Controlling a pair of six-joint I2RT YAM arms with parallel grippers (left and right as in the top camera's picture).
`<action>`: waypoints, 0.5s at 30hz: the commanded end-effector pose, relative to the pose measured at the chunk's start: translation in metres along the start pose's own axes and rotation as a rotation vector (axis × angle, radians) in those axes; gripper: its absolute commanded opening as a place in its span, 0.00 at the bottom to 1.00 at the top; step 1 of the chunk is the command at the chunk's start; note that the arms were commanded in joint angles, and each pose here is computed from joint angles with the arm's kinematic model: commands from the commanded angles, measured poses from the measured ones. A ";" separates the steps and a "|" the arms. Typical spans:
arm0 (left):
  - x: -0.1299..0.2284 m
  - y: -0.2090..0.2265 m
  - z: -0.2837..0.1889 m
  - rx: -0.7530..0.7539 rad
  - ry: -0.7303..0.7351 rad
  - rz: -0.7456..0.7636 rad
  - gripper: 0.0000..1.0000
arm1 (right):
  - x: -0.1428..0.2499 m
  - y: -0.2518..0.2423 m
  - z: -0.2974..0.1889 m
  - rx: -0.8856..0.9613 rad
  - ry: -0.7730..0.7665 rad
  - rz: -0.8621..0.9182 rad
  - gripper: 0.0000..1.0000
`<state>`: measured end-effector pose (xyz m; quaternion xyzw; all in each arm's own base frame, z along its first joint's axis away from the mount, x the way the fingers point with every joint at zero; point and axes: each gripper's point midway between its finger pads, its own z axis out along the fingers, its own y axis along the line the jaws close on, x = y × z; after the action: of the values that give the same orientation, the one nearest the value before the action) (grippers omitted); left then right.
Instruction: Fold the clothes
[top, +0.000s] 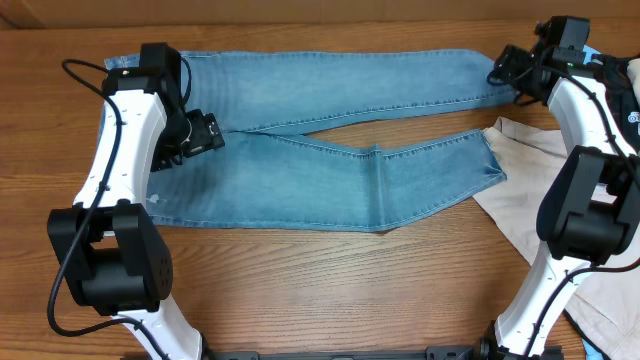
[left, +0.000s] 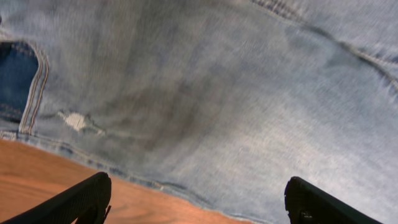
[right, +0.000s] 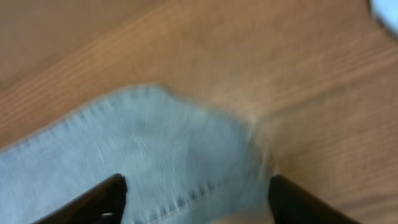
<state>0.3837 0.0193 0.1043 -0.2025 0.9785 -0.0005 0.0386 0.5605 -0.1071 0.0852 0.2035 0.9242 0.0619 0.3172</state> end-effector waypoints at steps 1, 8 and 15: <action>0.002 0.010 -0.005 -0.062 -0.001 0.031 0.92 | -0.021 0.018 -0.044 -0.009 -0.051 -0.023 0.81; 0.007 0.031 -0.005 -0.094 0.038 -0.029 0.93 | 0.022 0.008 -0.113 0.077 0.134 -0.003 0.81; 0.005 0.053 -0.004 -0.097 0.057 -0.096 0.93 | 0.121 -0.016 -0.126 0.166 0.503 0.031 0.83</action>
<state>0.3567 0.0552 0.1039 -0.2387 0.9705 0.0332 -0.0056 0.4132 -0.0730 0.1377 0.2209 0.9680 0.0433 0.1109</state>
